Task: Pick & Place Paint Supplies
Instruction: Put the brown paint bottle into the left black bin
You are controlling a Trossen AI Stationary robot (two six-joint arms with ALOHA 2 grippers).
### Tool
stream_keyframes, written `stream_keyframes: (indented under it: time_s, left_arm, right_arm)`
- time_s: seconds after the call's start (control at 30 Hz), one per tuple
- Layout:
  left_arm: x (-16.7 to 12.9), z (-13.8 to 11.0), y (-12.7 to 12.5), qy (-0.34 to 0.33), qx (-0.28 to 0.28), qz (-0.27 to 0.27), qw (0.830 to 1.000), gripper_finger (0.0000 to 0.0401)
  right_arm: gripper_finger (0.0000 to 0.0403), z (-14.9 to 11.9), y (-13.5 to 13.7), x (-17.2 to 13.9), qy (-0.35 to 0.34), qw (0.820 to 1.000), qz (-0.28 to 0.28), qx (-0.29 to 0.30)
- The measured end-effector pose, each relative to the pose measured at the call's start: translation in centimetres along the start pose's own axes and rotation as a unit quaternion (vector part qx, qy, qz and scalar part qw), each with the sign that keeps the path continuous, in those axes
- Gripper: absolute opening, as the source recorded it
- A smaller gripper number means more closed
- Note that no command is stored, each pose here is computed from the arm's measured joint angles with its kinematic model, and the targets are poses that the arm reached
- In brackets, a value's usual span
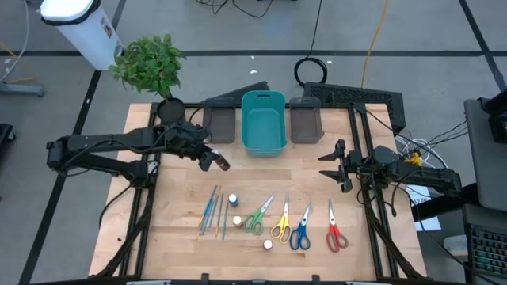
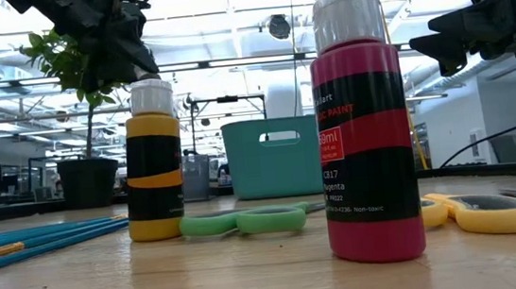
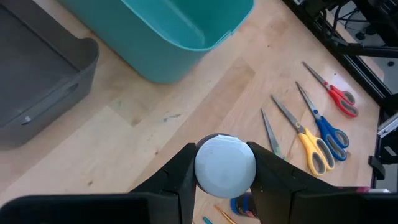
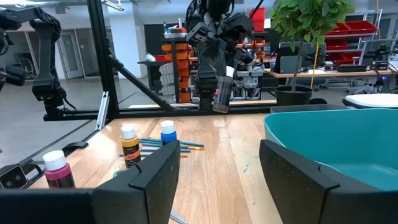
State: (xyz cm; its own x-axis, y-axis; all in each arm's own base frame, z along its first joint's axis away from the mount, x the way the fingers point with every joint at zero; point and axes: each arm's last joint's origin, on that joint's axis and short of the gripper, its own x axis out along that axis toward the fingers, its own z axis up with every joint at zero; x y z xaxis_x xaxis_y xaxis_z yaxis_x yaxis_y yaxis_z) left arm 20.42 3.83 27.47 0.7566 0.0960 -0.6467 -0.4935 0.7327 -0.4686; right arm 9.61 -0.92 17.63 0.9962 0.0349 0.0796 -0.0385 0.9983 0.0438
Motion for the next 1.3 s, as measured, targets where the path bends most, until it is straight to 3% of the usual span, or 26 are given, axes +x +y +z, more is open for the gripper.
stream_keyframes:
  time_s: [0.97, 1.2, 1.3]
  left_arm:
    - [0.0, -0.3, 0.5, 0.0, 0.019, 0.046, 0.999, 0.0122]
    - [-1.6, 2.8, 1.1, -0.068, 0.047, 0.078, 0.993, 0.0122]
    - [-2.1, 4.5, 1.8, -0.098, 0.068, 0.124, 0.985, 0.0122]
  right_arm:
    - [0.0212, 0.0, 0.0, 0.0, 0.0, 1.0, 0.0, 0.0]
    - [0.0212, 0.0, 0.0, 0.0, 0.0, 1.0, 0.0, 0.0]
    - [0.0212, 0.0, 0.0, 0.0, 0.0, 1.0, 0.0, 0.0]
